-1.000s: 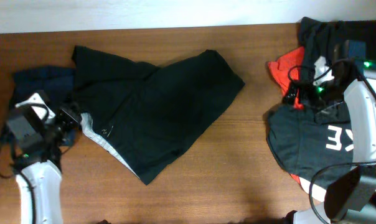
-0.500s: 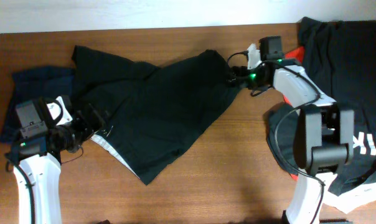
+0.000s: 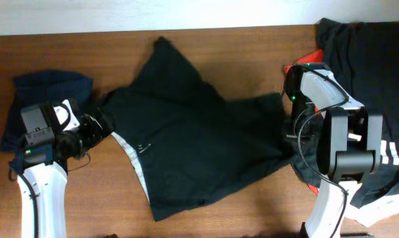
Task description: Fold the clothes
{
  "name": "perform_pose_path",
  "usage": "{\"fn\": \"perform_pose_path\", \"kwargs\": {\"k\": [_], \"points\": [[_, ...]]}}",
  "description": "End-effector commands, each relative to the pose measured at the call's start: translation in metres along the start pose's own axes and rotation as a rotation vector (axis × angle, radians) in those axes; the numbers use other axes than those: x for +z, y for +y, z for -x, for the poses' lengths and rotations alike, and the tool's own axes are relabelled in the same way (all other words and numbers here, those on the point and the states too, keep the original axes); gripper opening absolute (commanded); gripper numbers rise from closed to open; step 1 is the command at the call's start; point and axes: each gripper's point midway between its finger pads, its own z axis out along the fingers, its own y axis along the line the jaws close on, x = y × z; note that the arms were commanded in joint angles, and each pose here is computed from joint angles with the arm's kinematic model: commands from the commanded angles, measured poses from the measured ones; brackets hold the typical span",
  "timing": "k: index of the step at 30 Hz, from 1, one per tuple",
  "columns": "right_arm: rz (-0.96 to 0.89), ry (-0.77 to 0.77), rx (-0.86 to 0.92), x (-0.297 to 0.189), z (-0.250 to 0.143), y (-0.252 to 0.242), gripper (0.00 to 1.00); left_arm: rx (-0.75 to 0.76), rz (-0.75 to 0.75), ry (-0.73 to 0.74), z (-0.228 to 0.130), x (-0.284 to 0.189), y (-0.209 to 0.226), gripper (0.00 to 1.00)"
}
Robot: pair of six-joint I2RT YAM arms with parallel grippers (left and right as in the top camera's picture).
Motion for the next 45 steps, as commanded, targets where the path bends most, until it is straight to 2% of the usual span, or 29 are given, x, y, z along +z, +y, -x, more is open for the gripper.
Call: {"fn": "perform_pose_path", "kwargs": {"k": [1, 6, 10, 12, 14, 17, 18, 19, 20, 22, 23, 28, 35, 40, 42, 45], "points": [[-0.056, -0.03, 0.001, -0.013, -0.013, -0.012, 0.07, 0.023, 0.002, -0.008, 0.001, -0.001, -0.001, 0.99], [-0.02, -0.113, 0.009, -0.043, -0.043, -0.023, 0.09, 0.036, -0.007, -0.034, 0.008, -0.001, -0.004, 0.99], [-0.015, -0.099, -0.042, -0.037, -0.067, -0.018, 0.15, 0.049, -0.017, -0.061, 0.014, -0.001, -0.006, 0.99], [-0.038, -0.126, -0.011, -0.035, -0.061, -0.022, 0.2, 0.055, -0.021, -0.072, 0.017, -0.002, -0.007, 0.99], [-0.026, -0.181, -0.007, -0.046, -0.052, -0.021, 0.21, 0.054, -0.021, -0.07, 0.017, -0.001, -0.007, 0.99], [0.044, -0.4, -0.022, -0.105, -0.027, -0.015, 0.22, 0.053, -0.02, -0.068, 0.016, -0.001, -0.007, 0.99], [0.087, -0.512, -0.042, -0.134, -0.016, -0.01, 0.28, 0.053, -0.02, -0.068, 0.016, -0.001, -0.007, 0.99], [0.159, -0.616, -0.067, -0.162, -0.006, 0.0, 0.59, 0.053, -0.02, -0.068, 0.016, -0.001, -0.007, 0.99], [0.294, -0.761, -0.183, -0.202, 0.004, 0.025, 0.69, 0.051, -0.018, -0.063, 0.016, 0.0, -0.006, 0.99], [0.468, -0.924, -0.421, -0.244, 0.009, 0.067, 0.74, 0.046, -0.014, -0.04, 0.013, 0.007, -0.004, 0.99], [0.506, -0.97, -0.486, -0.254, 0.012, 0.081, 0.74, 0.048, -0.013, -0.016, 0.009, 0.013, -0.005, 0.99], [0.503, -1.058, -0.633, -0.258, 0.05, 0.153, 0.82, 0.068, -0.006, 0.106, -0.012, 0.05, -0.009, 0.99], [0.506, -1.0, -0.752, -0.193, 0.115, 0.252, 0.82, 0.101, 0.038, 0.201, -0.028, 0.109, 0.001, 0.99], [0.552, -0.917, -0.816, -0.156, 0.118, 0.288, 0.79, 0.116, 0.045, 0.256, -0.042, 0.136, 0.004, 0.99], [0.543, -0.885, -0.824, -0.143, 0.117, 0.294, 0.66, 0.125, 0.041, 0.26, -0.044, 0.145, 0.004, 0.99], [0.536, -0.857, -0.827, -0.132, 0.115, 0.295, 0.34, 0.131, 0.038, 0.26, -0.044, 0.148, 0.003, 0.99]]}}
